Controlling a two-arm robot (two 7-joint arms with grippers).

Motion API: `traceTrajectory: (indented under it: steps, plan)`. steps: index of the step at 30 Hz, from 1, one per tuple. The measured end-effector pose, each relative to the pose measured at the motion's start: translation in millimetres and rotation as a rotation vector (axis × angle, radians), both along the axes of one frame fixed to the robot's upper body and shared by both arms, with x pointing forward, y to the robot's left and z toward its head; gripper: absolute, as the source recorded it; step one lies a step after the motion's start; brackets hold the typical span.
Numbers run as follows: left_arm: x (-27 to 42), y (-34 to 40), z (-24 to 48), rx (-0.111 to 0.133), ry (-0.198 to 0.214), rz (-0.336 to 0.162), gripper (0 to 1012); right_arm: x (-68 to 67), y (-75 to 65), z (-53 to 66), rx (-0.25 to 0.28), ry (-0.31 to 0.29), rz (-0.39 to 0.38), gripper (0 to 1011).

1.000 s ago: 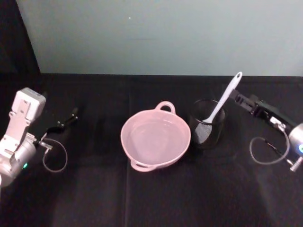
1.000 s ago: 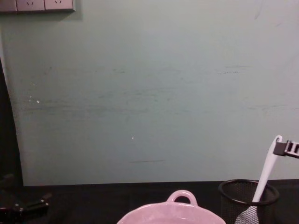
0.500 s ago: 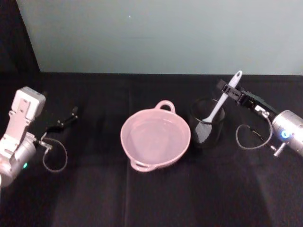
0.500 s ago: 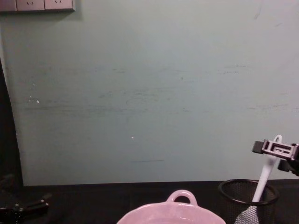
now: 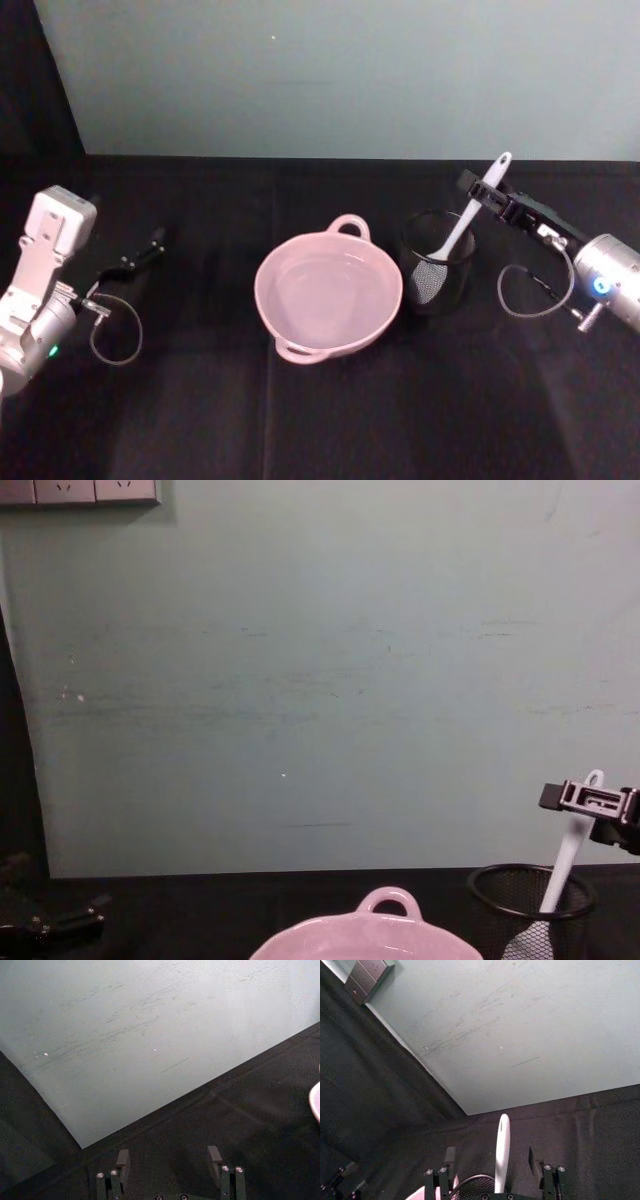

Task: Use the one hand to pick up the spoon and stir the clear water in the bowl.

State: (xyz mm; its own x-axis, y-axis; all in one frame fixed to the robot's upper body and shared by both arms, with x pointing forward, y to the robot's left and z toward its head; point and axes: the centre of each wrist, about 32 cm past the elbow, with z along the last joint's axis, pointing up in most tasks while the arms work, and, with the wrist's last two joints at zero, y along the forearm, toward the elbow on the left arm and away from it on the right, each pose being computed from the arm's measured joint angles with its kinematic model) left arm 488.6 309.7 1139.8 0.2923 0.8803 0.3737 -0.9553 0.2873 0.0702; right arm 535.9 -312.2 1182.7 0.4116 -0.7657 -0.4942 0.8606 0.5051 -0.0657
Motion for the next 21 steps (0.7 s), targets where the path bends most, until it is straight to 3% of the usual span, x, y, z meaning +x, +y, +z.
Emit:
traceTrajectory:
  steps: [5, 21]
  plan:
    - [0.0, 0.0, 0.0, 0.000, 0.000, 0.000, 1011, -0.4, -0.1, 0.3, 0.000, 0.000, -0.001, 802]
    - [0.0, 0.0, 0.0, 0.000, 0.000, 0.000, 1011, -1.2, -0.7, 0.4, -0.001, 0.002, -0.003, 283]
